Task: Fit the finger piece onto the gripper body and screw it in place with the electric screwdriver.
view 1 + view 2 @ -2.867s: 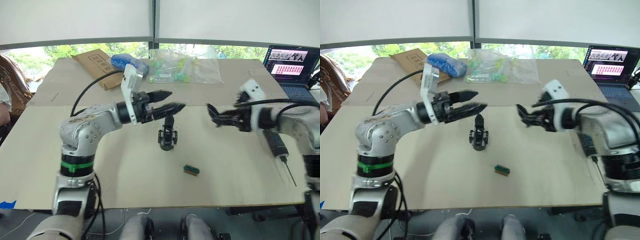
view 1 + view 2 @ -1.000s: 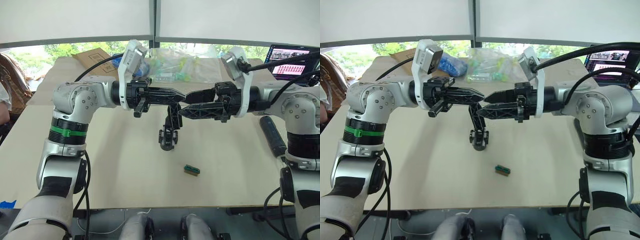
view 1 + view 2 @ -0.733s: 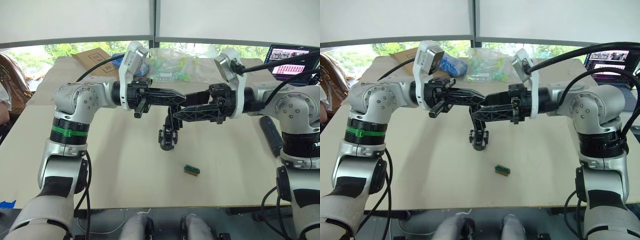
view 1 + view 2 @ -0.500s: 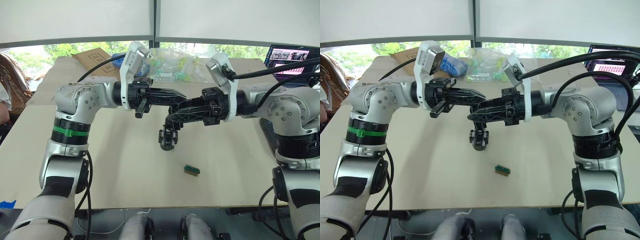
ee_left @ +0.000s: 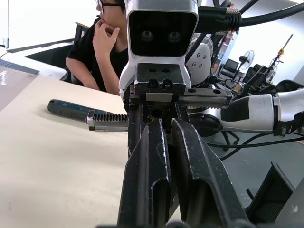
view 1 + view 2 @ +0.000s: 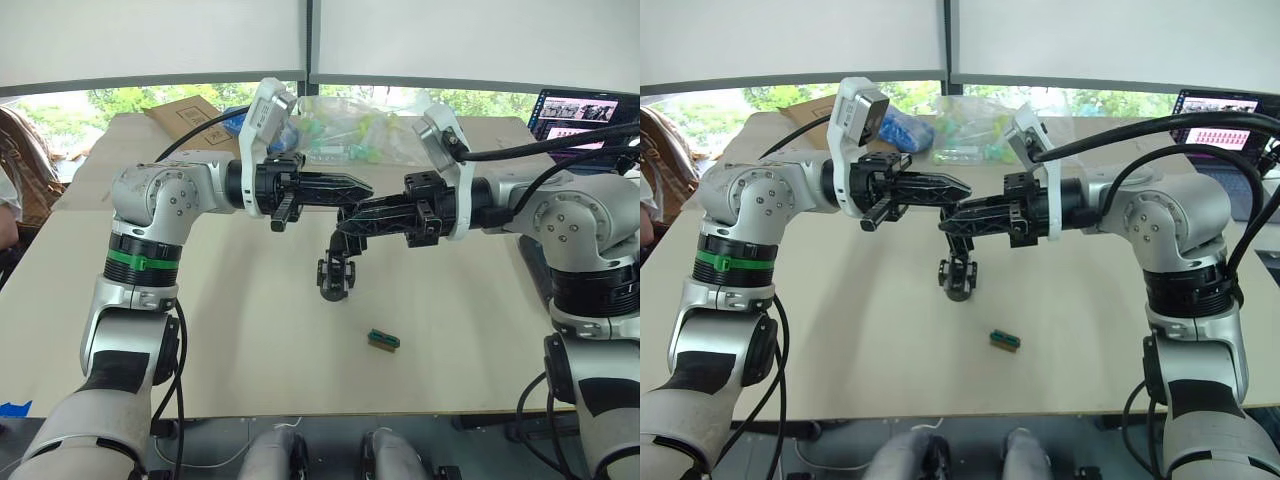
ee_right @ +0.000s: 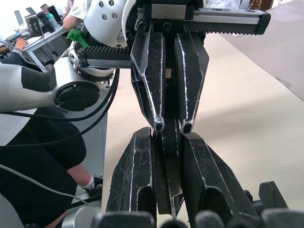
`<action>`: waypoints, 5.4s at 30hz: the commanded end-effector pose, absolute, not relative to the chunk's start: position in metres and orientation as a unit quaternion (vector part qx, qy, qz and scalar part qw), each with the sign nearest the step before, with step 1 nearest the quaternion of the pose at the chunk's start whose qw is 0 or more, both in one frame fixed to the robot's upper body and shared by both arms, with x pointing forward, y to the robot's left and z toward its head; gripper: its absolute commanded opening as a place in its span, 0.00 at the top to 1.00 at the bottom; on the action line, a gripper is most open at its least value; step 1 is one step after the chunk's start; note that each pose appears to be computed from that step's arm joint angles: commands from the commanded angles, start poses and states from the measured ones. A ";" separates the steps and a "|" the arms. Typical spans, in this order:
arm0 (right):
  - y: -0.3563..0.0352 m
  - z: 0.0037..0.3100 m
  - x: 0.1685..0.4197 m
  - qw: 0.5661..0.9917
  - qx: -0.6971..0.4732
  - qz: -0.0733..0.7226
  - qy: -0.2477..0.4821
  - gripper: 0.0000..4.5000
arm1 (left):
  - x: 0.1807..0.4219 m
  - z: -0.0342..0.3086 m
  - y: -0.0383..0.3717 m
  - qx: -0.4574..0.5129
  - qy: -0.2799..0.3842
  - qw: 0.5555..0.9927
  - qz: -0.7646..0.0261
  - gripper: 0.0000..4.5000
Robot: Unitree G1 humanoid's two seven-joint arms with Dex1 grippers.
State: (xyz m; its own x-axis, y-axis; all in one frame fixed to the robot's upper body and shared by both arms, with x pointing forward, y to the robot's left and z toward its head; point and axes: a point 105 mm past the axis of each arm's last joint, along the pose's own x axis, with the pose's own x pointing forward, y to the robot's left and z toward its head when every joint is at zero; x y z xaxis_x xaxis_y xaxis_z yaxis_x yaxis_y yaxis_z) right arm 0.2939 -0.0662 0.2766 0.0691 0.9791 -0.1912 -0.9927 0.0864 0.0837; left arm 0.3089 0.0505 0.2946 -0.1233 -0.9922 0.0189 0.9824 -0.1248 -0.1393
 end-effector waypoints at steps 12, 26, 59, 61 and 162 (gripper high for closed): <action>-0.081 0.256 0.288 0.721 -0.151 0.675 0.037 0.93 | 0.320 0.227 0.121 0.203 0.064 0.666 -0.715 0.00; -0.085 0.231 0.285 0.724 -0.166 0.669 0.018 0.93 | 0.374 0.116 0.085 0.268 0.024 0.739 -0.617 0.00; -0.062 0.186 0.321 0.704 -0.139 0.696 -0.044 0.93 | 0.367 0.099 0.049 0.209 0.014 0.736 -0.644 0.48; -0.060 0.185 0.322 0.705 -0.133 0.695 -0.043 0.93 | 0.367 0.099 0.049 0.210 0.013 0.736 -0.644 0.48; -0.106 0.217 0.321 0.728 -0.133 0.672 -0.009 0.38 | 0.369 0.098 0.055 0.213 0.019 0.744 -0.633 0.48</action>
